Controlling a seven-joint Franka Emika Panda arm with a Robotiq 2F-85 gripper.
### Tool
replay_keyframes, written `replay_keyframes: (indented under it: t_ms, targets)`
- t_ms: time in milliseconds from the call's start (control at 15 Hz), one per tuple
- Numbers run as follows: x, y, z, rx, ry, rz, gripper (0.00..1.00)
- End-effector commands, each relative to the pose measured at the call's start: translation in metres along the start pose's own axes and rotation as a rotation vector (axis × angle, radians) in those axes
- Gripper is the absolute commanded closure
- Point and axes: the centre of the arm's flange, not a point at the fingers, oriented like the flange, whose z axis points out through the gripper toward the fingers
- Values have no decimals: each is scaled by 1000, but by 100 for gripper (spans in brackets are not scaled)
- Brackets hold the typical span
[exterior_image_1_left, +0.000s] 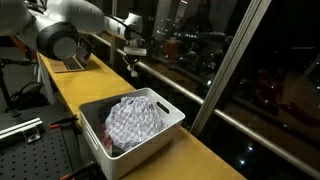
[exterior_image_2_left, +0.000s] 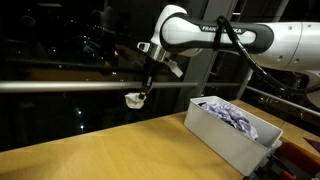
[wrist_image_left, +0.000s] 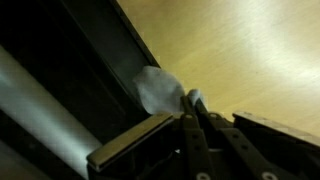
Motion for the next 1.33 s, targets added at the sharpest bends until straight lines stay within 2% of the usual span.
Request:
replay_keyframes:
  t_ms: [0, 467, 733, 1000, 1267]
  targets:
    - [-73, -17, -39, -26, -170, 106, 99]
    - [-123, 8, -108, -165, -465, 354, 99]
    - [-162, 18, -142, -205, -635, 494, 99]
    - [-207, 24, -153, -167, -800, 618, 99]
    - [-245, 29, -143, -75, -866, 686, 99]
